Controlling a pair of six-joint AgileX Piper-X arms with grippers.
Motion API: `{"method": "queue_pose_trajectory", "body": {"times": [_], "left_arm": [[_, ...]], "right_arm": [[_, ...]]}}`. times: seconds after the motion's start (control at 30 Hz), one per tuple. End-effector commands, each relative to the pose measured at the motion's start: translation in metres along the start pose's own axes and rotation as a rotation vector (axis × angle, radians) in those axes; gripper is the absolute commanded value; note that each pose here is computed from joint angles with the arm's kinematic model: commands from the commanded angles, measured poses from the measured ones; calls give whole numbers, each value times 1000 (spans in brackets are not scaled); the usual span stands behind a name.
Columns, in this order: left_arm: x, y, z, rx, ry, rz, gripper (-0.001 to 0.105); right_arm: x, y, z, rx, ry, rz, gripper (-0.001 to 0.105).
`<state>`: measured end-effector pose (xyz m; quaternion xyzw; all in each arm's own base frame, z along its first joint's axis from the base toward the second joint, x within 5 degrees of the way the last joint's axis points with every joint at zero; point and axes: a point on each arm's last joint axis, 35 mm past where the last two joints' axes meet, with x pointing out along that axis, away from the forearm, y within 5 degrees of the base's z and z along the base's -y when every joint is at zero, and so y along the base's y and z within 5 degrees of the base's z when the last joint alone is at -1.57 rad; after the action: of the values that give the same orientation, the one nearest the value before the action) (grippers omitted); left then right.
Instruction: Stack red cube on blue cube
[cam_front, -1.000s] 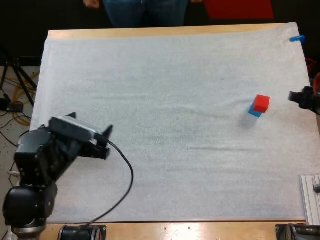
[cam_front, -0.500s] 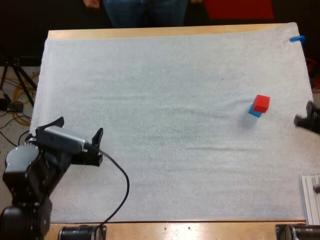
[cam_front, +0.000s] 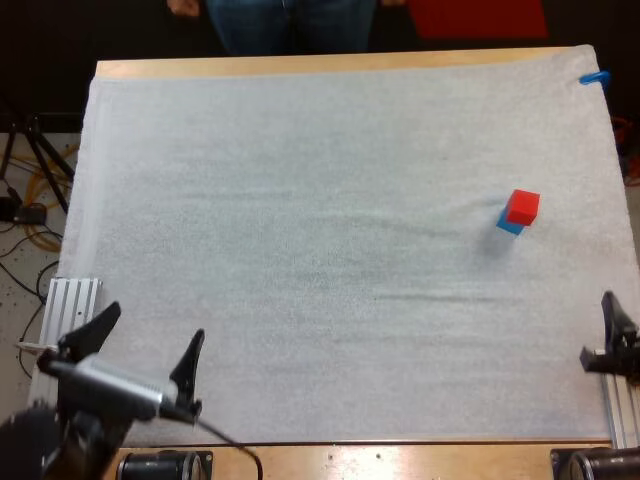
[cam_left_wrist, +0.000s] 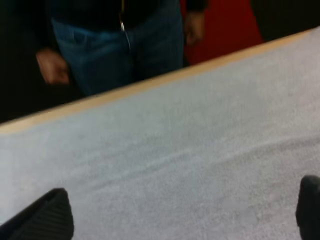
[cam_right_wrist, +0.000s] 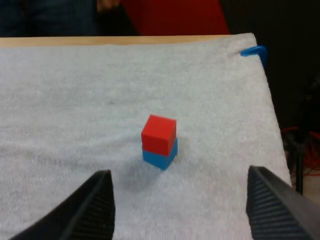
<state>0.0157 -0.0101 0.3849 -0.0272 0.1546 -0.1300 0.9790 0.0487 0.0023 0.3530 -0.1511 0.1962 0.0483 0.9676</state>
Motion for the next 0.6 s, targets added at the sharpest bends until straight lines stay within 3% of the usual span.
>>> {"method": "queue_pose_trajectory", "body": {"times": [0.0,0.3,0.57], "left_arm": [[-8,-3,-2,25,-22,-10,87],[-43,-16,-26,66,-87,-55,87],[-44,-17,-42,20,40,-72,87]], "right_arm": [[-6,2,-7,4,-2,7,57],[-33,11,-38,41,-64,-10,57],[-30,15,-48,18,10,39,57]]}}
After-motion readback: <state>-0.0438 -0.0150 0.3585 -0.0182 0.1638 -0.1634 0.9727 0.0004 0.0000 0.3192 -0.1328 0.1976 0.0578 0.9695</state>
